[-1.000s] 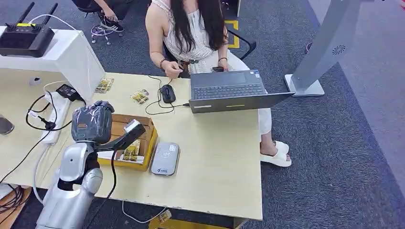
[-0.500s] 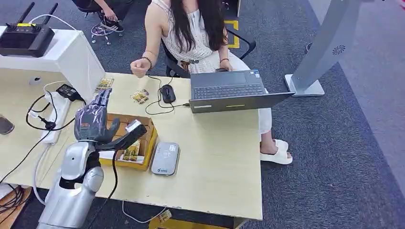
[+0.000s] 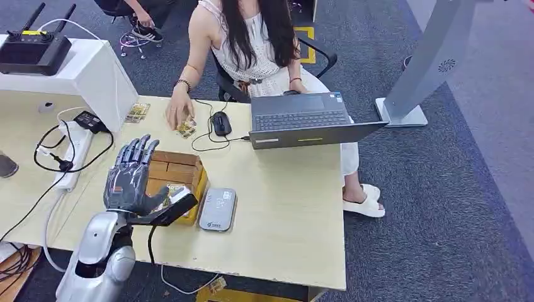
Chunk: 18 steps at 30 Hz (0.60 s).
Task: Pass the card to the sensor for recognition and then transmit it.
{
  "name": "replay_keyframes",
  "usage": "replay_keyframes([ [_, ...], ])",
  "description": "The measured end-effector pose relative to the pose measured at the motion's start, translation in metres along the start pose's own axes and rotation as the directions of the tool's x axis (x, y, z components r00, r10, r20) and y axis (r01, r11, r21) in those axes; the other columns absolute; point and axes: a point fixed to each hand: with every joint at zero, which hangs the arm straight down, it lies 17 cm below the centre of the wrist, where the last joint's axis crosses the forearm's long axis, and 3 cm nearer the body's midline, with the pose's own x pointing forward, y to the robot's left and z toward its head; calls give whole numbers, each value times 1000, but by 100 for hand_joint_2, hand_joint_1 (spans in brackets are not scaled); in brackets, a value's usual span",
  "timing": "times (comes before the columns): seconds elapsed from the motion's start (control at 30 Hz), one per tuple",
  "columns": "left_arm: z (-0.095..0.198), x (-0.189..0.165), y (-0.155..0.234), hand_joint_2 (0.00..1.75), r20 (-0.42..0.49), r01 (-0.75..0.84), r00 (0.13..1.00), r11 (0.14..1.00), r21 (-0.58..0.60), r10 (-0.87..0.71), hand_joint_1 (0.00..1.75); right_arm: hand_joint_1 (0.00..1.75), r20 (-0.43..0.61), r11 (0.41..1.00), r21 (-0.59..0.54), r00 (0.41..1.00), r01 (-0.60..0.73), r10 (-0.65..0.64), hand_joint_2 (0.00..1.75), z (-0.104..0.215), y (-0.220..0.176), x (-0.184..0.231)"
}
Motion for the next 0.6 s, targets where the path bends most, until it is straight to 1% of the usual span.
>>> replay_keyframes([
  [0.13,18,6,-9,175,21,-3,1000,1000,-16,3,0,0,-4,1000,-5,1000,8,-8,175,1,-2,-2],
  [0.3,33,11,-8,175,41,-2,999,1000,-10,3,0,0,-6,1000,-16,1000,22,-22,175,1,-5,-3],
  [0.6,43,13,-1,175,59,14,998,1000,-9,-14,0,0,-6,999,-19,1000,26,-26,175,1,-6,-4],
])
